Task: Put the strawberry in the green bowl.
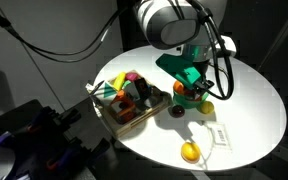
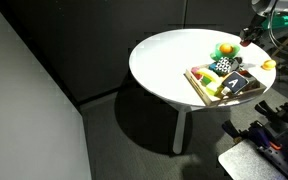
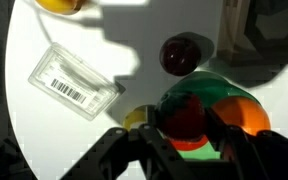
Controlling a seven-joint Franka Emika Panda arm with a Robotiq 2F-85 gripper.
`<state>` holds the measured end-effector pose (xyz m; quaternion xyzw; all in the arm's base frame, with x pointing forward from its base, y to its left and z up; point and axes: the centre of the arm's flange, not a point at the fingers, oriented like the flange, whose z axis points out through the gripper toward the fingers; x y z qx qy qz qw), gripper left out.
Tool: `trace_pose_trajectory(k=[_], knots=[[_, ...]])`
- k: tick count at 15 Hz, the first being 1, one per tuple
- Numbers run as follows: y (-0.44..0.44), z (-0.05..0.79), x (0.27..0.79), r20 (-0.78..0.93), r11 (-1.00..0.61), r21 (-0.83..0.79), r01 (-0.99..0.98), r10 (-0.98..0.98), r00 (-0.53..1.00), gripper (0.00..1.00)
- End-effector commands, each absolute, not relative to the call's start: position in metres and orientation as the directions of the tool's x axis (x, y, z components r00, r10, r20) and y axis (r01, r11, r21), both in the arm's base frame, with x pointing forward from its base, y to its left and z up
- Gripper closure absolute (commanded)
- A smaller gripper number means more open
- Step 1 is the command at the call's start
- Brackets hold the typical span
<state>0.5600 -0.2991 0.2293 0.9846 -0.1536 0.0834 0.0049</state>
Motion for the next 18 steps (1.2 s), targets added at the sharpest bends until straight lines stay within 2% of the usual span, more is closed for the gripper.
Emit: trace_pose_trajectory(k=[1, 11, 12, 14, 16, 18], knots=[[-0.31, 0.23, 0.583, 0.186, -0.947, -0.035, -0.318, -0.319, 0.929, 0.75], [-0.317, 0.215, 0.597, 0.189, -0.947, -0.02, -0.32, -0.317, 0.929, 0.75], [-0.316, 0.214, 0.597, 0.19, -0.948, -0.016, -0.319, -0.316, 0.93, 0.25], [-0.315, 0.211, 0.596, 0.184, -0.948, -0.014, -0.318, -0.315, 0.931, 0.17], [-0.314, 0.209, 0.594, 0.18, -0.948, -0.014, -0.317, -0.314, 0.932, 0.01], [-0.312, 0.21, 0.592, 0.177, -0.948, -0.02, -0.319, -0.317, 0.932, 0.0]])
